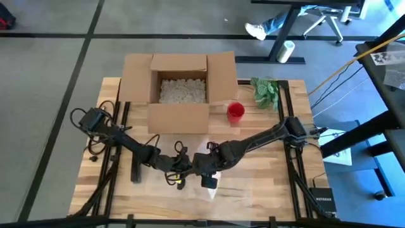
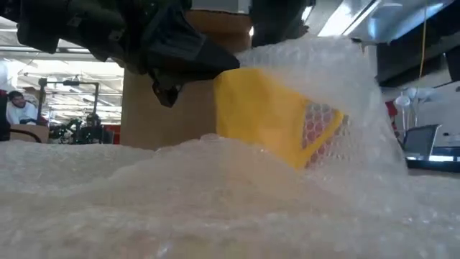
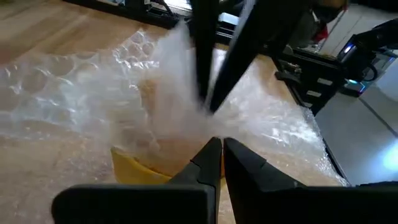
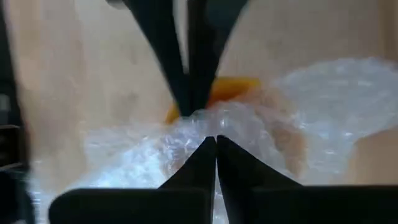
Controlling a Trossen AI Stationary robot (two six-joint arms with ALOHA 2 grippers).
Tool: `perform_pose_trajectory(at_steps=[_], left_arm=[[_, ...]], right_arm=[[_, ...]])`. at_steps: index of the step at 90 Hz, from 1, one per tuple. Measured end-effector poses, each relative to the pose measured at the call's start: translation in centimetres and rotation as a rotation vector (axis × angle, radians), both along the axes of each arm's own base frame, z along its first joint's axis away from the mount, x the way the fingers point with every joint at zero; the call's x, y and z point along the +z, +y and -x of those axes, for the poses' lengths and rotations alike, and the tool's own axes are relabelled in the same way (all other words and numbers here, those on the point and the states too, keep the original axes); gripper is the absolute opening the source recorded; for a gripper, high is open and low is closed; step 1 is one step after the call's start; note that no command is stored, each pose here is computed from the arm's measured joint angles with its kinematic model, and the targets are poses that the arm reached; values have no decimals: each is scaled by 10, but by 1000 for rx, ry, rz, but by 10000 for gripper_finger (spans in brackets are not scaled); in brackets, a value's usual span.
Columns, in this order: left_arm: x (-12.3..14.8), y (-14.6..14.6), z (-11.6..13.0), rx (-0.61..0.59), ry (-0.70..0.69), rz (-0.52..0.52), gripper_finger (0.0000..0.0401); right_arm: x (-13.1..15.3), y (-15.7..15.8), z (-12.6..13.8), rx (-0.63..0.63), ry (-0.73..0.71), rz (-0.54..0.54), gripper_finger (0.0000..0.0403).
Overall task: Wrap mug
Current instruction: Wrap the yellow mug with bubble wrap
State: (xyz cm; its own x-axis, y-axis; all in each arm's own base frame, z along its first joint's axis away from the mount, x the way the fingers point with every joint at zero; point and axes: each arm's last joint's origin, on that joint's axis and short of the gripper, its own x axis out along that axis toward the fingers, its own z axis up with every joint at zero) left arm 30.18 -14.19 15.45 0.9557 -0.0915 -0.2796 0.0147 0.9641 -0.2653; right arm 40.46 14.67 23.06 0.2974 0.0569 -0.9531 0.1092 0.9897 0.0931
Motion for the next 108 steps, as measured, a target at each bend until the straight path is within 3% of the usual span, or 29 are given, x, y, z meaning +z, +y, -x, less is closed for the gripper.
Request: perform_pose_trajectory(at_steps=[14,29,46,72,87,108], left_arm=[[13,-12,13,-45,12,-6,0],[18,-25,31,-5,72,-32,0],[6,-36,48,56,185,-39,0],[-10,-39,72,220,308,-115,0],[-14,-39,90,272,310,-111,0],[0,-31,141,302,150,-37,0]], right_arm=[[-16,-1,-8,27,24,-20,0],[-33,-2,-16,56,52,-56,0],[-51,-6,-22,85,100,-115,0],[-52,-7,-23,94,105,-136,0],[-53,-7,-22,108,112,-148,0],[-53,-7,-22,119,111,-152,0]])
